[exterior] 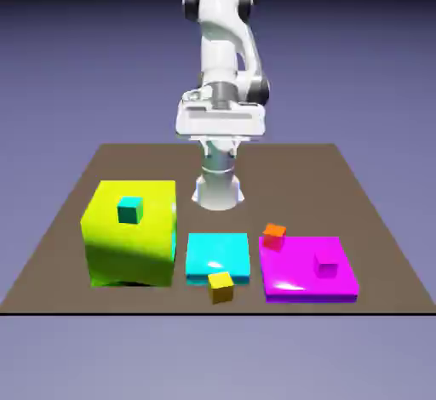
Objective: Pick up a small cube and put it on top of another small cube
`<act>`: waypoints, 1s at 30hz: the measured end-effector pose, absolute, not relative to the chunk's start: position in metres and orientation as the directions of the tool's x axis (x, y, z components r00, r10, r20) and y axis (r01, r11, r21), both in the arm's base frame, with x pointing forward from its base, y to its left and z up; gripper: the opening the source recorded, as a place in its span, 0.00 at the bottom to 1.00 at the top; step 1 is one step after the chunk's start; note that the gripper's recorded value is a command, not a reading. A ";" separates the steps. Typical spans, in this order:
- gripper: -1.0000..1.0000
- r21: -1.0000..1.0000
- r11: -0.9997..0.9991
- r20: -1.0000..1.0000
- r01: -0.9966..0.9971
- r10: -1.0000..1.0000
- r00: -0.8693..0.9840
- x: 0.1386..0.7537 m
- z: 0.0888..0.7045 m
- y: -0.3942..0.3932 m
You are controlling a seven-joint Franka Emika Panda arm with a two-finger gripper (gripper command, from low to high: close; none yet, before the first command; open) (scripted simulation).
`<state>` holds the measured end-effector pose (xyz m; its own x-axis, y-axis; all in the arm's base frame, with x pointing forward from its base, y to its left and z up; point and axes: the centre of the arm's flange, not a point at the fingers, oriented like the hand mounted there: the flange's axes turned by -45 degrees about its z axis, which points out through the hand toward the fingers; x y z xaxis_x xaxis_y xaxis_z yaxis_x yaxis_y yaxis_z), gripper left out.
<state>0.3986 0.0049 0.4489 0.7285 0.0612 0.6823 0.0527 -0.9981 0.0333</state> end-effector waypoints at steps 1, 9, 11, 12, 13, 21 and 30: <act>0.50 0.034 -0.998 0.654 0.061 0.069 0.753 0.406 0.441 0.005; 0.50 0.036 -0.991 0.403 0.131 0.134 0.905 0.458 0.364 0.008; 0.50 0.034 -0.988 0.333 0.150 0.152 0.931 0.469 0.342 0.008; 0.50 0.032 -0.987 0.298 0.159 0.161 0.941 0.473 0.331 0.009; 0.50 0.031 -0.985 0.262 0.169 0.171 0.950 0.478 0.319 0.009; 0.50 0.007 -0.971 -0.033 0.240 0.240 0.970 0.501 0.220 0.010; 0.00 0.000 -0.967 -0.097 0.255 0.254 0.962 0.498 0.127 0.009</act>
<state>0.4978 0.0086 0.1270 0.9623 0.2537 -0.0975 0.2550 -0.9670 0.0000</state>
